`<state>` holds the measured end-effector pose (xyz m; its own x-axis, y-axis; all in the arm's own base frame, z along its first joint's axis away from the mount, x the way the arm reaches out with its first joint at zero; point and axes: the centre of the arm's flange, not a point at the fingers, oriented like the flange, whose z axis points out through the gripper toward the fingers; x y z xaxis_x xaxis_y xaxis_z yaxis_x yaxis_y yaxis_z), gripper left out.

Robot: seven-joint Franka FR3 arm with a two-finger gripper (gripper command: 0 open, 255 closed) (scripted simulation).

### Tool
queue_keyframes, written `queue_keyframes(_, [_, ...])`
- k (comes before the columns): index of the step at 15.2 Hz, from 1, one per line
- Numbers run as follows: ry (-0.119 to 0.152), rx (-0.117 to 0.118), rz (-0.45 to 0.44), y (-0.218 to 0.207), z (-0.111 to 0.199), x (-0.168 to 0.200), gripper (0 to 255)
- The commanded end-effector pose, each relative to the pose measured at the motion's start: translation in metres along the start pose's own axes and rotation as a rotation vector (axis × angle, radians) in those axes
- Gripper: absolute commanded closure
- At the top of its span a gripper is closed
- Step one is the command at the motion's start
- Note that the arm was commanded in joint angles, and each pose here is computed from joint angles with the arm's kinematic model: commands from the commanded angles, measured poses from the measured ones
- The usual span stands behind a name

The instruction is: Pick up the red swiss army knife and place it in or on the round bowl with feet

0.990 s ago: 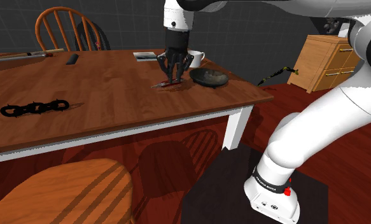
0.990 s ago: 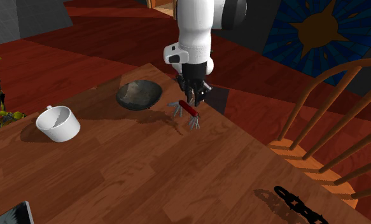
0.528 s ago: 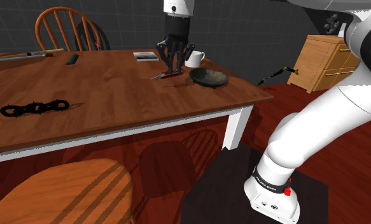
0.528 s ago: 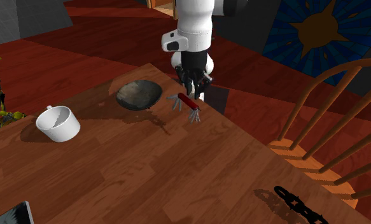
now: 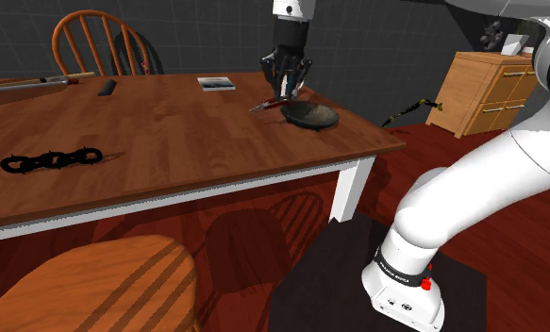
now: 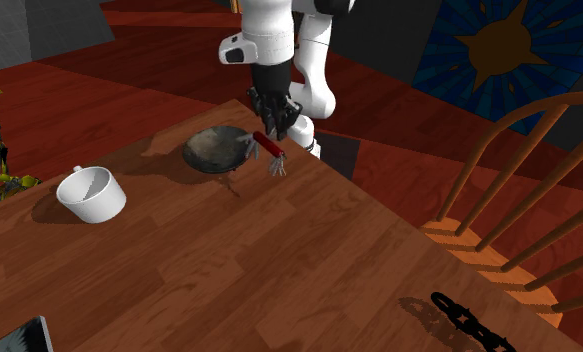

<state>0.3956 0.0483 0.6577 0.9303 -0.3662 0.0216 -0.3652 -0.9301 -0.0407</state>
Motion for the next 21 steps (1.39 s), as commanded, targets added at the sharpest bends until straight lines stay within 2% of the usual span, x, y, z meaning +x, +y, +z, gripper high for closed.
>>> queue_keyframes(1, [-0.001,0.000,-0.001,0.029,0.001,0.004,255])
queue_keyframes(8, [-0.001,0.000,-0.001,0.120,-0.004,0.018,255])
queue_keyframes(9, [-0.001,0.000,-0.001,0.146,-0.005,0.022,255])
queue_keyframes(21, [-0.001,0.000,-0.001,0.149,0.058,0.021,255])
